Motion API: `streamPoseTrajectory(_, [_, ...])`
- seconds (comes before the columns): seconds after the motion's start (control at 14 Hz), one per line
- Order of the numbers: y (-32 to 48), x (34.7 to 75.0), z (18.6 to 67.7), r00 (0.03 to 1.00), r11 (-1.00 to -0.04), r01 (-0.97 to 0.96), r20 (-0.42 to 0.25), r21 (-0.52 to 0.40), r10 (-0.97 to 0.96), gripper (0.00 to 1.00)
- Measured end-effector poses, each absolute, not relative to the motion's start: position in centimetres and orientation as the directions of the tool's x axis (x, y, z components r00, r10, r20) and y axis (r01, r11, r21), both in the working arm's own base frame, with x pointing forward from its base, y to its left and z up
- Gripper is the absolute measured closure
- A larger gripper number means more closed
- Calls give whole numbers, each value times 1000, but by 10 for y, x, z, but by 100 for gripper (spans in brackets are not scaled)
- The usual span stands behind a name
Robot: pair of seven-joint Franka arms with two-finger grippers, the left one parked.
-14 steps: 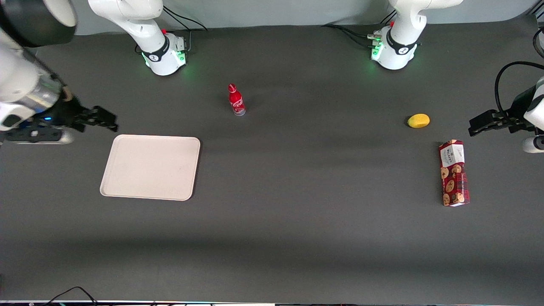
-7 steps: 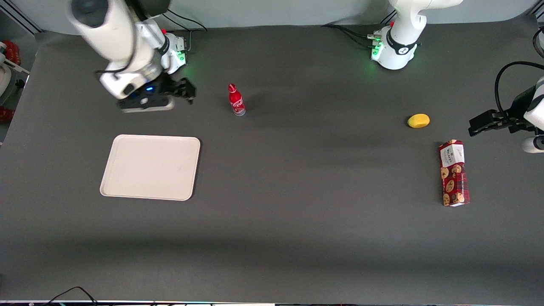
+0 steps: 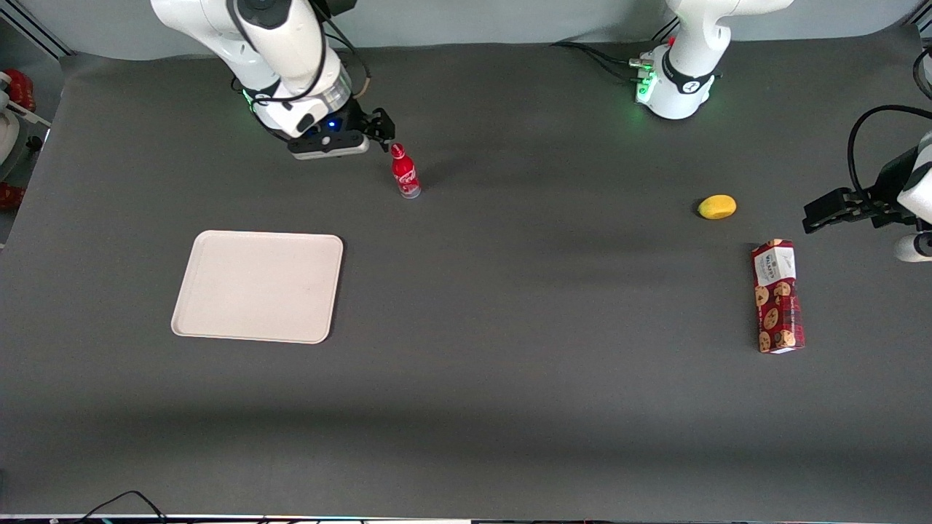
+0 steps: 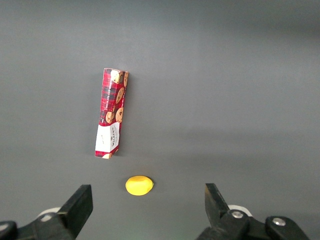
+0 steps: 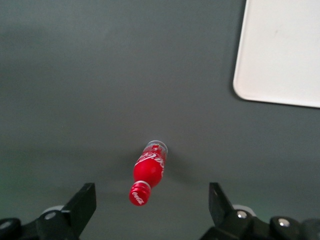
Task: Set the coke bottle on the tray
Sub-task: 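Lower the right gripper around the bottle and close on it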
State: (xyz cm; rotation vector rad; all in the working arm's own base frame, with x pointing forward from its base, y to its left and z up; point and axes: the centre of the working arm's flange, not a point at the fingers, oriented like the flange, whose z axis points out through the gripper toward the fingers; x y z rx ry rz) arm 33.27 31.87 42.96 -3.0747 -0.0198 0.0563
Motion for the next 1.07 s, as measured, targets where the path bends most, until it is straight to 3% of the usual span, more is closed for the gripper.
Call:
streamPoseTrajectory(0.21, [343,299,392,1000,-999,7,3,-39,7,0])
streamPoseTrajectory(0.5, [340,289,364,1000,-999,0,25,-35,-1,0])
streamPoseTrajectory(1.07, [350,277,328,1000,-998,-7,-16,-56,-6,0])
